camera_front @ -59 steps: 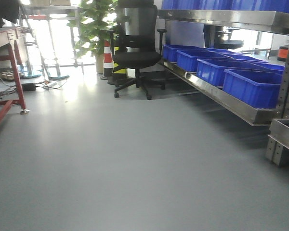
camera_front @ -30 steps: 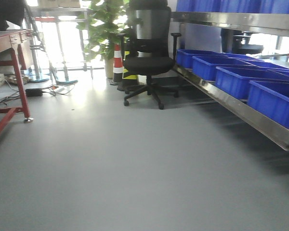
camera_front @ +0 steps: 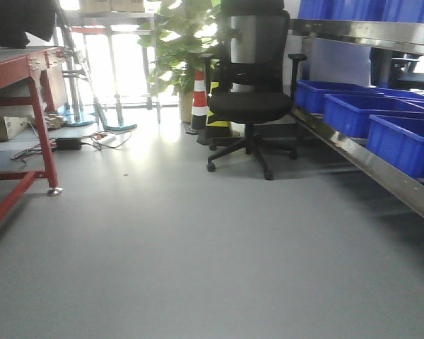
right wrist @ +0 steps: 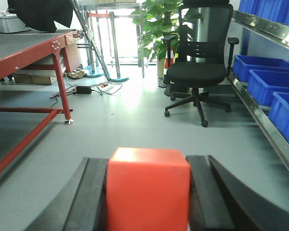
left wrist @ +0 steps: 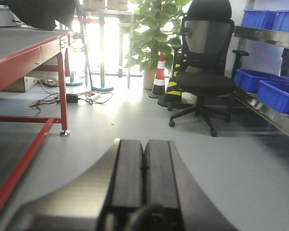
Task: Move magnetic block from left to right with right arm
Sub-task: 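Drive past the chair toward the second grey table holding the cube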
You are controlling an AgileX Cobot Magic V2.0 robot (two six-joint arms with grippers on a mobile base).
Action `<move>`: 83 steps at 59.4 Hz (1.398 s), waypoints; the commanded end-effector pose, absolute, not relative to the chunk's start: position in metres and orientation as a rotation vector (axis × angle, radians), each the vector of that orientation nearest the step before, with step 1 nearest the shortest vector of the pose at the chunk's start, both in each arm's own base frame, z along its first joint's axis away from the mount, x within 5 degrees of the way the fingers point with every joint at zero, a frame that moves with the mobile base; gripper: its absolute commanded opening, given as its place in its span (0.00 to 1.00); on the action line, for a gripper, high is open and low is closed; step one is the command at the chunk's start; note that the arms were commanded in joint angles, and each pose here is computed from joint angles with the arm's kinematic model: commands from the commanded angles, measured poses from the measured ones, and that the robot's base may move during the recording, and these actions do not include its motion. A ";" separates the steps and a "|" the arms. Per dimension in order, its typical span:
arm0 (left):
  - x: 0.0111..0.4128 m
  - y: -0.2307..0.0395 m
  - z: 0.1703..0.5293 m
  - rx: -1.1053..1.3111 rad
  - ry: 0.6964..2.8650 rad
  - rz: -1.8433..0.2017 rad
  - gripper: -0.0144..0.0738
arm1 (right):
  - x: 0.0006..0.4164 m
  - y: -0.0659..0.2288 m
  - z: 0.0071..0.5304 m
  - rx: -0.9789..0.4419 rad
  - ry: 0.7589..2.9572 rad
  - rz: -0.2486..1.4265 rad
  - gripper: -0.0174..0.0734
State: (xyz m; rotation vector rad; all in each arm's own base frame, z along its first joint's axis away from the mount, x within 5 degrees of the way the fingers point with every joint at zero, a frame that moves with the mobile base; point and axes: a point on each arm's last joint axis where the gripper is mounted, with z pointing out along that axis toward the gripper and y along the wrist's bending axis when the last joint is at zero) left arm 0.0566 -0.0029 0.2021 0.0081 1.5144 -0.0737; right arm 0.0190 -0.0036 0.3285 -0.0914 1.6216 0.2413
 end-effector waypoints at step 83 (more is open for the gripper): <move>0.055 -0.003 0.208 0.009 1.414 -0.088 0.03 | 0.019 -0.003 0.344 -0.103 1.521 0.234 0.35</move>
